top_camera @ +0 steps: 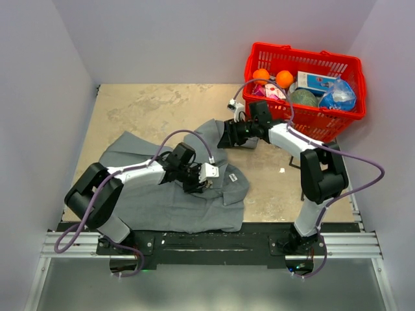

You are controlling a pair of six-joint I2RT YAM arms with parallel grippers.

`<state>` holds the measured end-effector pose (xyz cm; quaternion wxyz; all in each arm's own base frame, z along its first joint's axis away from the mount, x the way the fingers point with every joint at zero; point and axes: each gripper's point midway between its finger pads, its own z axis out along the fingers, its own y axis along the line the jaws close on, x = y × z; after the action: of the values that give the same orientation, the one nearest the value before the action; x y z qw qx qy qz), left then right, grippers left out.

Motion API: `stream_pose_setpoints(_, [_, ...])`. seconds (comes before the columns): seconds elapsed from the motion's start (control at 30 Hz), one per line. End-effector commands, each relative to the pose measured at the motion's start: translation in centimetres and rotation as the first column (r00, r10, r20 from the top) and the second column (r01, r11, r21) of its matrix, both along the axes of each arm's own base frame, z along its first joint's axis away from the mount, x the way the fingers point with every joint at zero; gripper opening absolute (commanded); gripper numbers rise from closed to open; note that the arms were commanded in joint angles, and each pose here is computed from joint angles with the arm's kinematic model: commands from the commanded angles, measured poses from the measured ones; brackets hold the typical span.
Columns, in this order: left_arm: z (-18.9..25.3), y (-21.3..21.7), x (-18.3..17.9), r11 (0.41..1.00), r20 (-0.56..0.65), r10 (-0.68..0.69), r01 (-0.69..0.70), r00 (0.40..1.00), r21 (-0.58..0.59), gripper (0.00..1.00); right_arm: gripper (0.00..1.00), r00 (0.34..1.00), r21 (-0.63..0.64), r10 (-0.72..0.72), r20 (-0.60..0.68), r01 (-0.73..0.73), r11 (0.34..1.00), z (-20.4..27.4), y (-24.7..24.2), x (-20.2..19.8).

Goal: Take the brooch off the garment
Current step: Remove the brooch from the clothes.

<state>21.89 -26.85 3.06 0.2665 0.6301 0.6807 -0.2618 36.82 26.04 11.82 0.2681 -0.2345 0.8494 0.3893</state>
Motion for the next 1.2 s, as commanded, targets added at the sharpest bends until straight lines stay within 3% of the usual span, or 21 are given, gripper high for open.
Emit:
stream_pose_setpoints(0.0, [5.3, -1.2, 1.9, 0.990, 0.094, 0.061, -0.048, 0.994, -0.136, 0.49, 0.53, 0.982, -0.013, 0.107, 0.158, -0.106, 0.994, 3.4, 0.2, -1.2])
stream_pose_setpoints(0.17, [10.4, -0.6, 2.3, 0.954, -0.012, 0.198, -0.195, 0.980, -0.226, 0.62, 0.42, 0.943, -0.033, 0.267, 0.200, -0.266, 0.963, 4.2, 2.4, -4.5])
stream_pose_setpoints(0.27, [10.2, 0.9, 2.4, 0.934, -0.115, 0.268, -0.288, 0.956, -0.213, 0.64, 0.40, 0.909, -0.055, 0.342, 0.239, -0.339, 0.939, 4.4, 3.5, -6.1])
stream_pose_setpoints(0.47, [6.7, 3.6, 4.5, 0.841, -0.449, 0.418, -0.524, 0.789, -0.138, 0.64, 0.38, 0.812, -0.162, 0.534, 0.233, -0.509, 0.845, 1.0, 4.4, -10.6])
stream_pose_setpoints(0.57, [5.4, 3.5, 5.7, 0.795, -0.570, 0.447, -0.598, 0.689, -0.099, 0.64, 0.37, 0.698, -0.273, 0.661, 0.277, -0.602, 0.750, -0.1, 3.9, -12.0])
stream_pose_setpoints(0.67, [4.5, 3.4, 7.4, 0.754, -0.618, 0.473, -0.652, 0.628, -0.086, 0.64, 0.37, 0.545, -0.402, 0.754, 0.367, -0.638, 0.657, -0.7, 3.7, -11.8])
stream_pose_setpoints(0.7, [3.8, 3.4, 7.8, 0.749, -0.625, 0.483, -0.659, 0.613, -0.069, 0.64, 0.36, 0.521, -0.426, 0.767, 0.375, -0.638, 0.642, -1.1, 3.5, -11.9])
stream_pose_setpoints(0.87, [2.8, 3.4, 9.2, 0.731, -0.637, 0.508, -0.681, 0.580, -0.038, 0.64, 0.39, 0.316, -0.535, 0.840, 0.441, -0.658, 0.529, -1.3, 4.5, -12.3])
stream_pose_setpoints(0.97, [1.7, 3.8, 9.3, 0.724, -0.649, 0.525, -0.689, 0.551, 0.001, 0.64, 0.40, 0.231, -0.587, 0.875, 0.425, -0.666, 0.461, -2.2, 4.8, -12.8])
stream_pose_setpoints(1.17, [1.5, 4.2, 9.0, 0.718, -0.650, 0.532, -0.696, 0.543, 0.007, 0.64, 0.44, 0.175, -0.644, 0.903, 0.392, -0.649, 0.405, -3.9, 4.6, -12.5])
